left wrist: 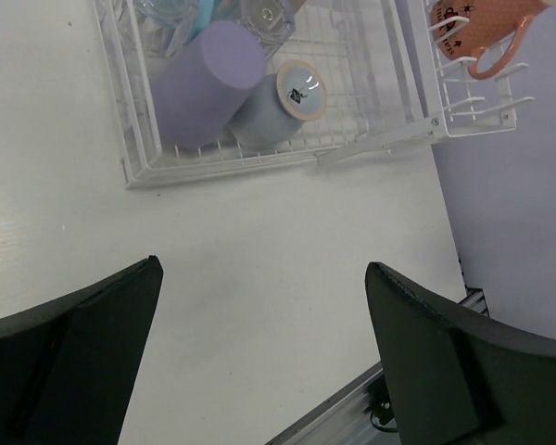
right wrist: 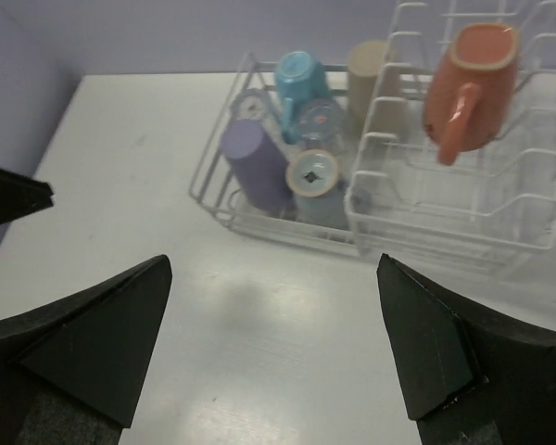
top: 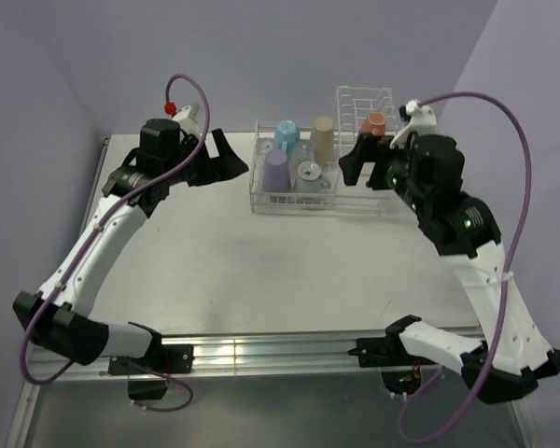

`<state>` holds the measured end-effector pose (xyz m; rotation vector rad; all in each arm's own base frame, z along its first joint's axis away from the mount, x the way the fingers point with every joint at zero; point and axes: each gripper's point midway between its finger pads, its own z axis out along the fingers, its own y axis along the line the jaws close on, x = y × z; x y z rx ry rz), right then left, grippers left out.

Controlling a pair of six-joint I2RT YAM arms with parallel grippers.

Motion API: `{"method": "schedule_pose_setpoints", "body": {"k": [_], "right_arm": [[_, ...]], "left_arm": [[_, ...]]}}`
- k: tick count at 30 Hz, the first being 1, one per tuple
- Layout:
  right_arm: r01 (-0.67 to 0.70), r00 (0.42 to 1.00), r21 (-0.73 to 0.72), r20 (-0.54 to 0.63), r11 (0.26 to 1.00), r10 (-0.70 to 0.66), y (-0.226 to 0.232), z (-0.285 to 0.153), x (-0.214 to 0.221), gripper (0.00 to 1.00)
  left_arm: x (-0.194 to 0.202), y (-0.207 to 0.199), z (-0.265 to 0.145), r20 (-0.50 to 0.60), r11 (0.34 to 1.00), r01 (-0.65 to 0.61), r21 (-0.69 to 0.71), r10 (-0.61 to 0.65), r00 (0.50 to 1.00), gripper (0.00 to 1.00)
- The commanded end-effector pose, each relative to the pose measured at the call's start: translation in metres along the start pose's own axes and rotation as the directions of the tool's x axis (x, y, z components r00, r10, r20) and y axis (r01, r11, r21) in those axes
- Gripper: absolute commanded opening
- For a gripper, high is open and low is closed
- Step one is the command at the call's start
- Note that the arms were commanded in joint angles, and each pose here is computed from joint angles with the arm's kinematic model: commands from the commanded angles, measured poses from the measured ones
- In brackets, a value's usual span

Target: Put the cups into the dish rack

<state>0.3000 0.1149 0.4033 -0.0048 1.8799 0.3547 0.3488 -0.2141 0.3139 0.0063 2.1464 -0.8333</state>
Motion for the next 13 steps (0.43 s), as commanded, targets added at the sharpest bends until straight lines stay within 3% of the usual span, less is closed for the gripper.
{"method": "schedule_pose_setpoints", "body": {"k": [1, 6, 13], "right_arm": [[-0.058, 0.989, -0.181, 0.122, 0.982, 0.081, 0.036, -0.018, -0.008, 1.00], [-0.067, 0.989, -0.248, 0.113, 0.966, 0.097, 0.039, -0.033, 0.024, 1.00], [-0.068, 0.983, -0.269, 0.146, 0.961, 0.110, 0.039, -0.032, 0.027, 1.00]], "left_arm": [[-0.003, 0.002, -0.015, 0.078, 1.000, -0.008, -0.022, 0.010, 0.997, 0.99], [0.006, -0.001, -0.039, 0.135, 0.999, -0.035, -0.010, 0.036, 0.990, 0.99], [0.011, 0.006, -0.055, 0.177, 0.997, -0.067, -0.031, 0.071, 0.982, 0.99]]}}
